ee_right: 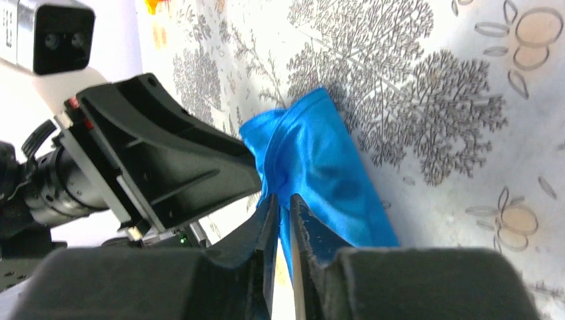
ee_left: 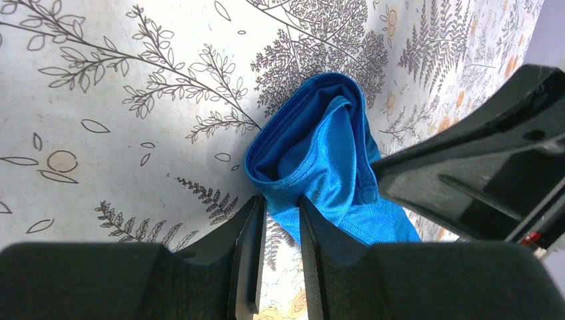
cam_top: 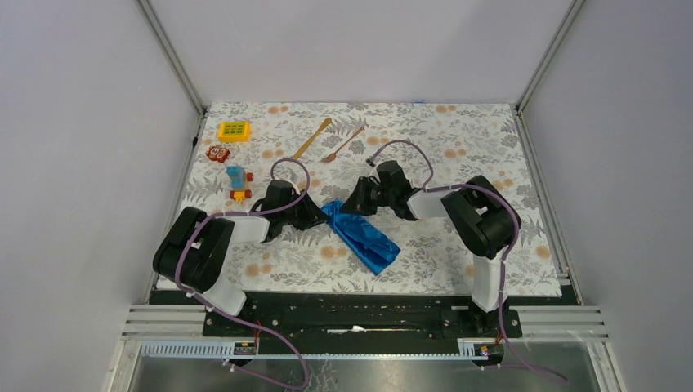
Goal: Fold the napkin into a case and place the utensils inside
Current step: Grasp the top corner of the smaller rectangle folded napkin from the folded napkin.
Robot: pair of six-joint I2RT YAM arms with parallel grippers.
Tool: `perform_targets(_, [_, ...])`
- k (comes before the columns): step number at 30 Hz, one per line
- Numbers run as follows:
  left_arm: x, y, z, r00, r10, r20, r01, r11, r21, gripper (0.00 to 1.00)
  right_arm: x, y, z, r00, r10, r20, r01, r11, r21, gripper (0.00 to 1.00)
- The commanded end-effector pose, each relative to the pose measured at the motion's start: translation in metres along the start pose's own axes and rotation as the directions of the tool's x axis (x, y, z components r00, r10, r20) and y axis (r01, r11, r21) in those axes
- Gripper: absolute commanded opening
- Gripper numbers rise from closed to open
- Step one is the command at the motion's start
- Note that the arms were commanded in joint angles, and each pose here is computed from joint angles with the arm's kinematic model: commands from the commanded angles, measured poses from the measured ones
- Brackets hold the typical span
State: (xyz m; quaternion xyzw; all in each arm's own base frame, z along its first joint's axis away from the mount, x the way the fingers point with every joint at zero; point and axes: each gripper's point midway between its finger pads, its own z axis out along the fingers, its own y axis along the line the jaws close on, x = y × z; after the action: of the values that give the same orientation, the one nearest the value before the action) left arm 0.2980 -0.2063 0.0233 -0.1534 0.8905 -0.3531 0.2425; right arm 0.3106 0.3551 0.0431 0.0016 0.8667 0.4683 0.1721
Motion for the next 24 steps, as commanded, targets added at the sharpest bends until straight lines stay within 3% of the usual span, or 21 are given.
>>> perform_targets(1, [0.012, 0.026, -0.004, 1.000, 0.003, -0.025, -0.005, 0.996, -0.093, 0.31, -0.006, 0.010, 0.015, 1.000, -0.019, -0.013, 0.019, 0.999, -0.048, 0.17])
perform_targets(9, [0.014, 0.030, -0.001, 1.000, -0.003, -0.027, 0.000, 0.995, -0.098, 0.30, 0.017, 0.033, 0.049, 0.998, -0.006, -0.069, -0.003, 0.992, -0.130, 0.12])
perform_targets(13, [0.011, 0.030, 0.003, 1.000, -0.004, -0.014, 0.003, 0.996, -0.094, 0.30, 0.020, 0.031, 0.051, 0.999, 0.021, -0.043, -0.026, 0.992, -0.124, 0.16])
perform_targets(19, [0.007, 0.019, -0.019, 1.000, 0.010, 0.019, -0.008, 0.997, -0.074, 0.46, 0.008, -0.001, 0.028, 0.996, 0.088, -0.013, -0.089, 0.991, -0.102, 0.20])
perform_targets(24, [-0.005, 0.013, -0.035, 0.999, 0.003, 0.054, 0.001, 0.998, -0.062, 0.47, 0.008, 0.008, 0.019, 0.998, 0.066, -0.010, -0.067, 0.990, -0.123, 0.26])
